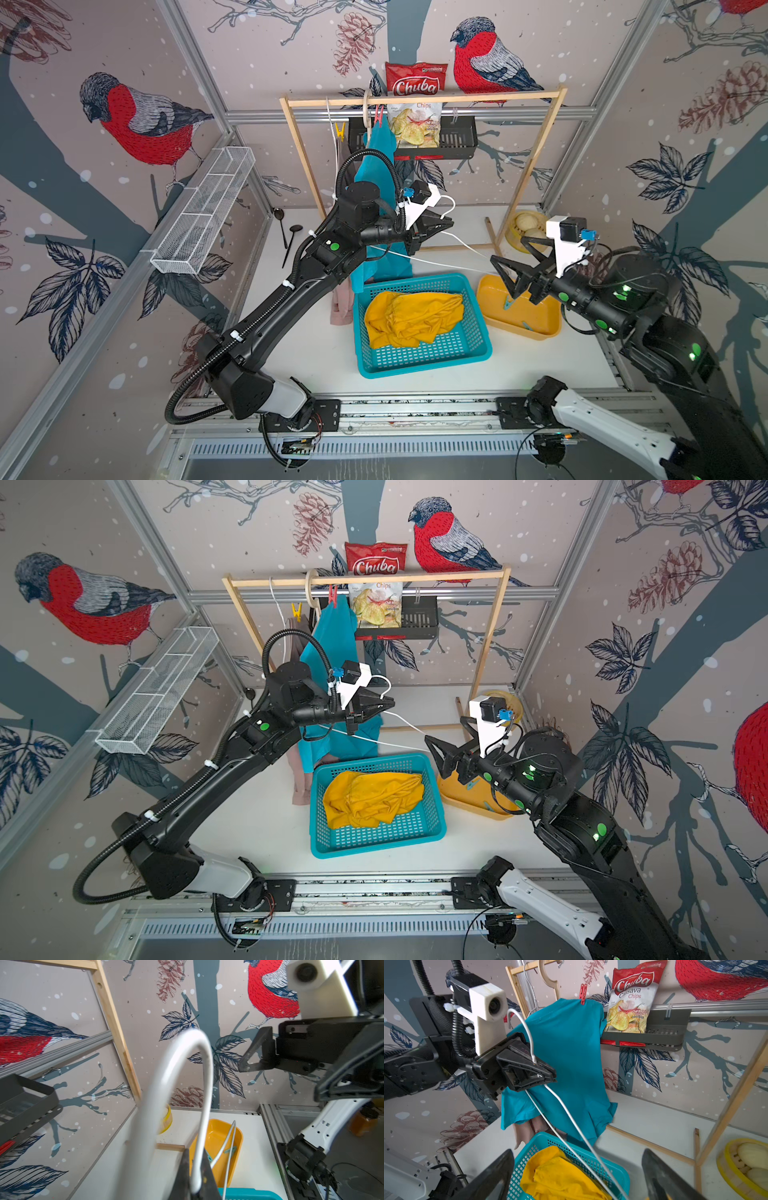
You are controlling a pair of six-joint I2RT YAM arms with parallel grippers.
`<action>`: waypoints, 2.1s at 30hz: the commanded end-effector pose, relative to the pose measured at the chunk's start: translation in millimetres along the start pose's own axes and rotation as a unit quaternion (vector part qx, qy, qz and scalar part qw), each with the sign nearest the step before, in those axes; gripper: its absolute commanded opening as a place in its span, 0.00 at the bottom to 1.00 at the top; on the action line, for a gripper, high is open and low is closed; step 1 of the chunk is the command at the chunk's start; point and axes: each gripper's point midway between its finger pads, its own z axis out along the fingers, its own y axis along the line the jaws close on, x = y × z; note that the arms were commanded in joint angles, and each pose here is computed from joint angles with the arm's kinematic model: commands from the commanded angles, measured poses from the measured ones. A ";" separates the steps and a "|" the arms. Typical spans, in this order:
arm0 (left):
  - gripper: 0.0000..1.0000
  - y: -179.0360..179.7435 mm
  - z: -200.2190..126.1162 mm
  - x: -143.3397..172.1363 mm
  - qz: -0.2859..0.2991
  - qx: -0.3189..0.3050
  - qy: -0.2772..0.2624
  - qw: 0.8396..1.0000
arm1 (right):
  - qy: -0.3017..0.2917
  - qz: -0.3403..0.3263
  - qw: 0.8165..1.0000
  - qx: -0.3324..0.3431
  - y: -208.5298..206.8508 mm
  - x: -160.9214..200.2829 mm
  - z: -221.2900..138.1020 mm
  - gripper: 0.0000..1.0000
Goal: Remove the clothespins securing t-shirts to the hanger
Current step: Place the hanger on the clothes rail.
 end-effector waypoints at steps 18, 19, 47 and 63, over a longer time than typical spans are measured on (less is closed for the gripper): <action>0.00 -31.9 -28.4 -15.3 -0.004 0.061 -0.023 0.998 | 0.120 -0.050 0.989 -0.070 15.4 70.7 27.0 0.48; 0.00 -33.2 -28.6 -16.4 -0.005 0.065 -0.025 0.998 | 0.123 -0.051 0.988 -0.072 15.8 72.6 28.1 0.46; 0.70 13.7 -40.0 -35.9 0.022 -0.097 -0.071 0.993 | 0.126 0.002 0.991 0.041 -16.7 60.7 -43.2 0.00; 0.67 -2.5 -101.0 -65.9 0.078 -0.199 -0.113 0.970 | 0.059 0.020 0.963 0.262 -126.5 -32.0 23.7 0.00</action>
